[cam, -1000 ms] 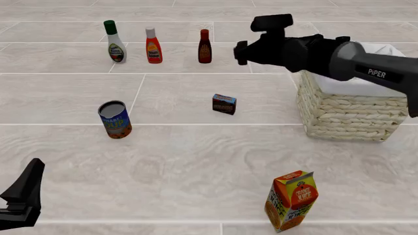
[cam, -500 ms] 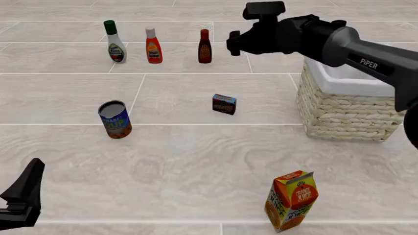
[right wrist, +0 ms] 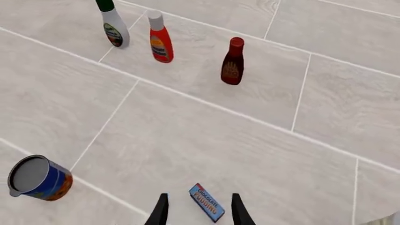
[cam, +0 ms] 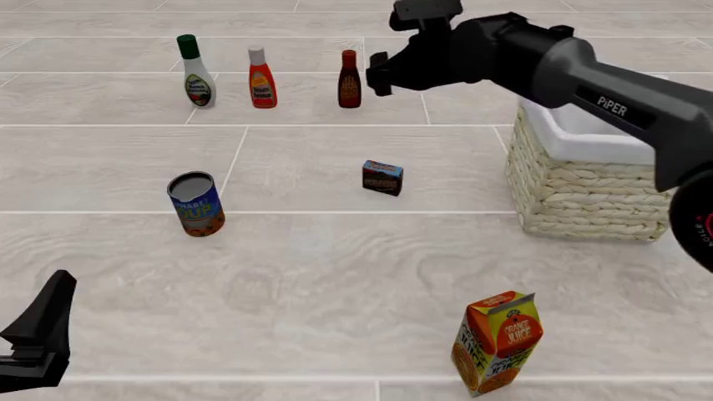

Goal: Pick the chocolate pudding and place it in the basket.

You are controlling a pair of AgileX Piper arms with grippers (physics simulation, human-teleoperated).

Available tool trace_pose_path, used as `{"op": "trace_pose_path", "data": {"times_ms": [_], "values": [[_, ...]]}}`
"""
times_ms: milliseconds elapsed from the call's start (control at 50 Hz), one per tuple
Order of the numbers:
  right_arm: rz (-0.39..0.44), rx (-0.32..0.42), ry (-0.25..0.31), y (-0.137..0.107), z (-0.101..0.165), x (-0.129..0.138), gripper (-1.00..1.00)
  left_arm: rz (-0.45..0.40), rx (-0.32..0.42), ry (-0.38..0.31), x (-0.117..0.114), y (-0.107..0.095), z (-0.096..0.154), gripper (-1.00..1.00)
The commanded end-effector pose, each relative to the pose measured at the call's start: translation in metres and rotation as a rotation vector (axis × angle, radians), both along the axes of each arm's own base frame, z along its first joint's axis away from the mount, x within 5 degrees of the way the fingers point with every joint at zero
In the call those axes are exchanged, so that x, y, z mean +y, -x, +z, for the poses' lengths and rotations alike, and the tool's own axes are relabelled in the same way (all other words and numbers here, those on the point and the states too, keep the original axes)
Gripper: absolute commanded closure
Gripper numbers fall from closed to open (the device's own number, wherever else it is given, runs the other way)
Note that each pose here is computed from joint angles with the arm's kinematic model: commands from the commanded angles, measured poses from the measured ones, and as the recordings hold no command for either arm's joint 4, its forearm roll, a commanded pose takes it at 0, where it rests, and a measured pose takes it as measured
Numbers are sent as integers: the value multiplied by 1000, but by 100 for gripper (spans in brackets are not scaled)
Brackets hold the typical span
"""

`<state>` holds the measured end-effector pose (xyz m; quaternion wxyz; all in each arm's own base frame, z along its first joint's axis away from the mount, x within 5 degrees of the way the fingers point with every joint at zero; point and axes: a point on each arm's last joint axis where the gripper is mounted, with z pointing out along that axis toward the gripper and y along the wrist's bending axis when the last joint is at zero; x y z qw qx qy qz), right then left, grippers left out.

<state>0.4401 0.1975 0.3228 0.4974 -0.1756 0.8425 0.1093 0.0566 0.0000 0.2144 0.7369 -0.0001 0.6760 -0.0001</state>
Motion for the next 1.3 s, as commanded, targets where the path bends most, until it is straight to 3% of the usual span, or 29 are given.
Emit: {"op": "trace_pose_path", "data": {"times_ms": [20,580,1300], "values": [[44,-10,31,3,4,13,-100,0,0,0,0,0,0,-100],[94,-24,123,-5,-5,16,-100,0,0,0,0,0,0,-100],[62,36,128,-32,-49,15,-100,0,0,0,0,0,0,-100]]}}
